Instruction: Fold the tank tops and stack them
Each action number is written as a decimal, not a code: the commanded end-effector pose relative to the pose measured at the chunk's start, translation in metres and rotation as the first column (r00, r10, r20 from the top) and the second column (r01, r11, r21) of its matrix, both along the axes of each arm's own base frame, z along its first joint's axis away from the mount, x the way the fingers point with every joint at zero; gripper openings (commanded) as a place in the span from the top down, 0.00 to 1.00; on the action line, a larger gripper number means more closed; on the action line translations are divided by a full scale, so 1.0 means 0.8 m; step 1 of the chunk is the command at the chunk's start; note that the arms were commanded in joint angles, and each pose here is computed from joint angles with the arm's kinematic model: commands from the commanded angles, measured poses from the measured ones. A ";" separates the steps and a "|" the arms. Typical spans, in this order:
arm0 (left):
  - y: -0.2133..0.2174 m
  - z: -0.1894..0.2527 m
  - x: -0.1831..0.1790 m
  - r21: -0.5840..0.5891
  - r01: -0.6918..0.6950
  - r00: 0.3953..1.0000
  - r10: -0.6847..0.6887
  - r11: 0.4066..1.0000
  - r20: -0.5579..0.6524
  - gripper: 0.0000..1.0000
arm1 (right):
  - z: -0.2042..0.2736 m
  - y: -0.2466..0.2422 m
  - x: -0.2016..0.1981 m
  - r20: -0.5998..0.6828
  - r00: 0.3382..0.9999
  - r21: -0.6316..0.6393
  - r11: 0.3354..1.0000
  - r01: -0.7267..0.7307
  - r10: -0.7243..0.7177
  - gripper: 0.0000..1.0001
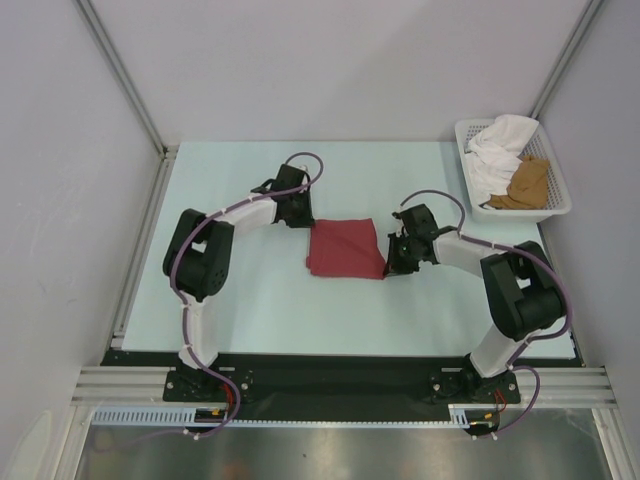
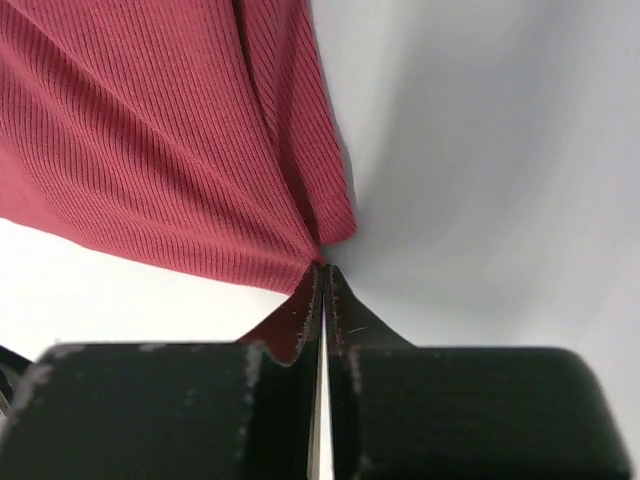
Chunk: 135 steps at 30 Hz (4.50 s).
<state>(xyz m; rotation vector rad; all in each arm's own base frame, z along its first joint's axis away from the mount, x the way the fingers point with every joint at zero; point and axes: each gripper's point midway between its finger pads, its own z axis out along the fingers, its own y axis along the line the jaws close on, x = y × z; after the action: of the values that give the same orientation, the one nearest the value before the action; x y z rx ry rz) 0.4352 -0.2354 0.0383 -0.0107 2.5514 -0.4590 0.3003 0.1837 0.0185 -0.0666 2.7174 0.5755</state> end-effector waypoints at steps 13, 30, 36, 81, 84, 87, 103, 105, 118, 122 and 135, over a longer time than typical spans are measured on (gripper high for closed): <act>-0.010 0.109 -0.030 -0.114 0.099 0.982 -0.079 0.988 0.170 0.27 | 0.079 0.007 0.026 0.143 0.989 0.126 0.992 0.005 -0.024 0.66; -0.059 0.128 -0.113 -0.416 0.137 0.980 -0.062 0.899 0.188 1.00 | 0.172 0.160 0.111 0.180 0.978 0.685 0.701 -0.199 0.101 1.00; -0.071 0.080 -0.111 -0.460 0.118 0.991 -0.072 0.880 0.116 1.00 | 0.120 0.173 0.142 0.099 0.991 0.755 0.642 -0.134 0.090 1.00; -0.063 0.010 0.000 -0.291 0.058 0.998 -0.051 0.955 0.029 1.00 | 0.007 0.132 0.008 -0.138 0.968 0.695 0.717 -0.058 0.212 0.97; -0.049 0.042 0.007 -0.255 0.054 0.996 -0.034 0.965 0.079 0.98 | 0.025 0.131 0.008 -0.108 0.968 0.691 0.717 -0.090 0.226 0.93; -0.037 0.086 0.005 -0.226 0.060 0.988 -0.025 0.972 0.153 0.88 | 0.051 0.126 0.012 -0.054 0.973 0.666 0.734 -0.134 0.226 0.80; 0.047 0.173 -0.111 -0.167 -0.001 0.942 0.057 0.986 0.330 0.26 | 0.074 -0.009 0.080 0.106 0.990 0.092 0.992 0.081 -0.090 0.19; 0.051 0.175 -0.124 -0.166 0.005 0.939 0.052 0.986 0.339 0.20 | 0.065 -0.017 0.090 0.112 0.988 0.045 0.994 0.101 -0.105 0.19; 0.076 0.223 -0.206 -0.222 0.077 0.899 0.029 0.972 0.436 0.16 | 0.021 0.030 0.115 0.039 0.998 0.067 0.997 0.046 -0.048 0.30; 0.088 0.223 -0.216 -0.209 0.058 0.896 0.042 0.976 0.442 0.16 | 0.021 0.082 0.108 0.041 0.999 0.117 0.993 -0.009 0.005 0.29; 0.123 0.263 -0.241 -0.228 -0.020 0.855 0.135 0.973 0.501 0.14 | 0.038 0.451 -0.017 0.039 0.958 0.389 0.879 -0.275 0.283 0.29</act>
<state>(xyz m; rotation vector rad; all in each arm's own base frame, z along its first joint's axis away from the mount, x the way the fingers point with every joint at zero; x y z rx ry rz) 0.2457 -0.1511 0.2339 -0.0213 1.9967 -0.6635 0.3133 0.4919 0.0449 -0.3948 2.5485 1.0532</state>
